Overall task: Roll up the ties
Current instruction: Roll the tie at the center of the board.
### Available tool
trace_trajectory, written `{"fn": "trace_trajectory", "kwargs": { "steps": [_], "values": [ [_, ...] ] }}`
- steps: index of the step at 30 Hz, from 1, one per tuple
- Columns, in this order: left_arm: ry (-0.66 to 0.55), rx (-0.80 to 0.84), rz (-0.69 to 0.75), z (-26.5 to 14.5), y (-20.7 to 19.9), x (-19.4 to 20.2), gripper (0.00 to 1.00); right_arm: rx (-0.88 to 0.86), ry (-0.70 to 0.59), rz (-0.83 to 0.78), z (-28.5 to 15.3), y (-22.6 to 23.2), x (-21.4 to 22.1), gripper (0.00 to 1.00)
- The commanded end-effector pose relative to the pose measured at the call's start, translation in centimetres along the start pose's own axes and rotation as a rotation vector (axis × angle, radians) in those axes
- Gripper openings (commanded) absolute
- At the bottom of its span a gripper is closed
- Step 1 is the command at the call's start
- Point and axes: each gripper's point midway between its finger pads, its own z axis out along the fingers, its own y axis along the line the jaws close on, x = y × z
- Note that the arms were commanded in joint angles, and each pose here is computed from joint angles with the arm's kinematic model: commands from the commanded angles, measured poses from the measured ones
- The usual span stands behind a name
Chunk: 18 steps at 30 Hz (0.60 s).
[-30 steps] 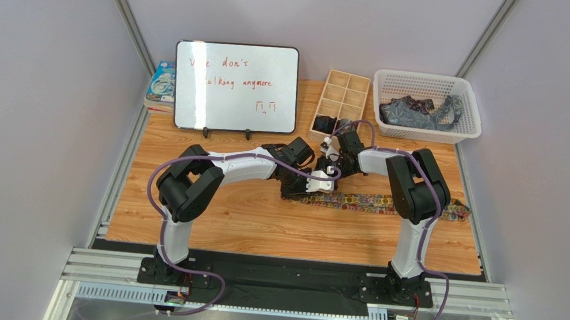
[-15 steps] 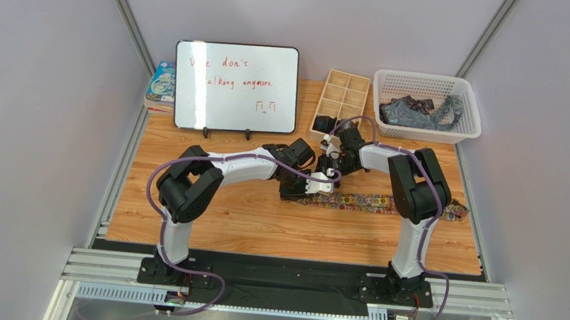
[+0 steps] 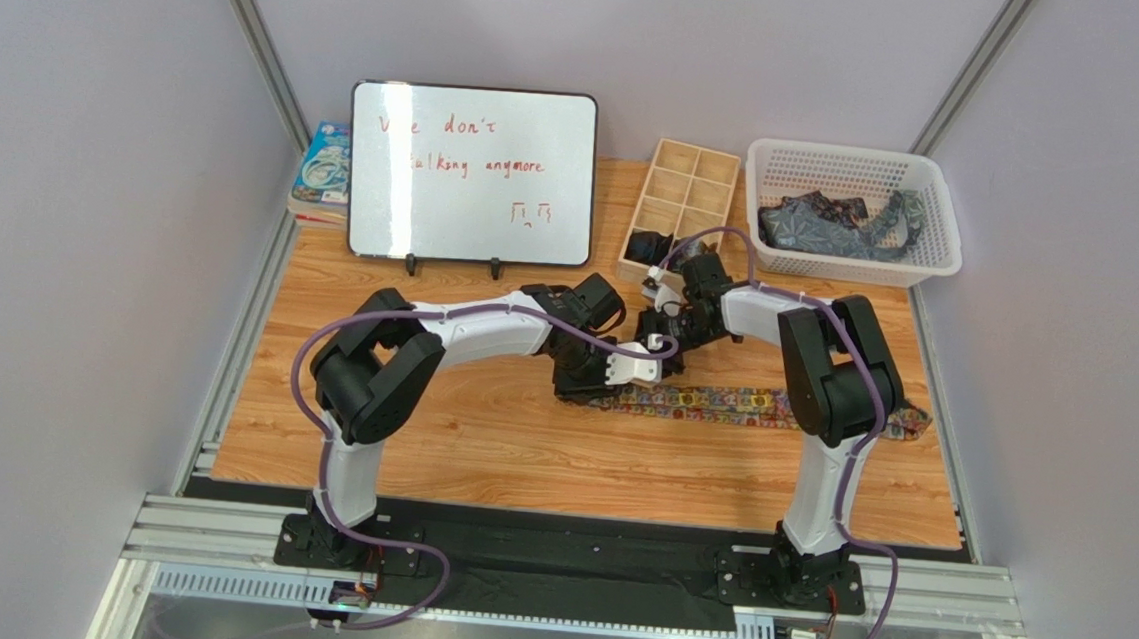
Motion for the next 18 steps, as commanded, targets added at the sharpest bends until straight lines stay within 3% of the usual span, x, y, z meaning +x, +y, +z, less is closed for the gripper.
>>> {"fn": "trace_trajectory", "kwargs": {
  "steps": [1,3,6,18],
  "values": [
    [0.008,0.033,-0.052,-1.8,-0.7,0.5,0.5,0.064,-0.029,-0.085,-0.4,-1.1,-0.5,0.0],
    [-0.017,0.029,-0.051,-2.2,-0.6,0.0,0.61,0.087,-0.028,-0.09,-0.1,-1.6,-0.5,0.0],
    [-0.061,0.002,-0.047,-3.3,-0.2,-0.8,0.67,0.116,-0.031,-0.108,0.3,-2.3,-0.6,0.0],
    [-0.103,0.042,-0.086,-3.9,-0.3,-0.4,0.71,0.182,-0.068,-0.17,0.5,-2.1,-0.2,0.0]
  ]
}}
